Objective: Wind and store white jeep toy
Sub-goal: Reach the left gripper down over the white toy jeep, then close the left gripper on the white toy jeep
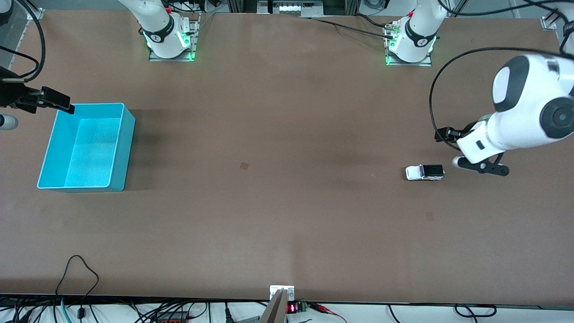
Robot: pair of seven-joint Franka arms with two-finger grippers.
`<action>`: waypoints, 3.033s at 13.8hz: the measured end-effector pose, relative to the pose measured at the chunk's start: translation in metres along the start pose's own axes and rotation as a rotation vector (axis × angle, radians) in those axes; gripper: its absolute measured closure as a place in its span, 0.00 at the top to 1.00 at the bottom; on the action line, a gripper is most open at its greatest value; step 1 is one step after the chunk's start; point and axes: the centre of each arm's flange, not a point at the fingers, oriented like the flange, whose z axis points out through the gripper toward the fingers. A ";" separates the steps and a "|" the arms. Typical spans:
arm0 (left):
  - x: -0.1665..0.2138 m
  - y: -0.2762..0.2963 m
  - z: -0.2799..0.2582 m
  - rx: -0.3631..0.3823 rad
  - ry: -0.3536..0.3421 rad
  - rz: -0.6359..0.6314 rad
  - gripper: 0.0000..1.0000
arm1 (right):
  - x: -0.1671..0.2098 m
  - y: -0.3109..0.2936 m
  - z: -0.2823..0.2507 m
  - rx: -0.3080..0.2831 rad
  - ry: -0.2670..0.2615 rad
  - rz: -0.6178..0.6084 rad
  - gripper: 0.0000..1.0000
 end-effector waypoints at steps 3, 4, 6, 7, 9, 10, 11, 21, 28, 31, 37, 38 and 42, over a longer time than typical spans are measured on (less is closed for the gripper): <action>0.016 -0.009 0.048 -0.006 0.008 0.173 1.00 | 0.006 0.000 0.011 -0.001 -0.020 0.001 1.00; 0.019 -0.012 0.065 -0.005 0.017 0.234 1.00 | 0.008 0.001 0.014 -0.004 -0.026 0.000 1.00; 0.020 -0.016 0.088 0.030 0.027 0.365 1.00 | 0.012 0.003 0.020 -0.021 -0.038 -0.015 1.00; 0.021 -0.017 0.095 0.068 0.028 0.440 1.00 | 0.013 0.004 0.023 -0.031 -0.043 -0.021 1.00; 0.025 -0.013 0.101 0.125 0.028 0.594 1.00 | 0.018 0.005 0.031 -0.040 -0.060 -0.027 1.00; 0.027 -0.013 0.105 0.138 0.030 0.668 1.00 | 0.021 0.005 0.037 -0.041 -0.072 -0.028 1.00; 0.029 -0.015 0.110 0.145 0.031 0.743 1.00 | 0.024 0.005 0.043 -0.043 -0.084 -0.028 1.00; 0.040 -0.008 0.167 0.161 0.074 1.206 1.00 | 0.025 0.006 0.059 -0.042 -0.150 -0.028 1.00; 0.041 -0.030 0.184 0.169 0.095 1.291 1.00 | 0.025 0.006 0.059 -0.042 -0.155 -0.028 1.00; 0.038 -0.038 0.192 0.156 0.090 1.282 1.00 | 0.025 0.006 0.059 -0.042 -0.155 -0.028 1.00; 0.034 -0.038 0.199 0.145 0.083 1.286 1.00 | 0.024 0.006 0.059 -0.042 -0.156 -0.028 1.00; 0.035 -0.038 0.198 0.150 0.087 1.286 0.99 | 0.024 0.006 0.059 -0.042 -0.156 -0.028 1.00; 0.036 -0.036 0.201 0.188 0.124 1.326 0.78 | 0.024 0.006 0.059 -0.042 -0.156 -0.028 1.00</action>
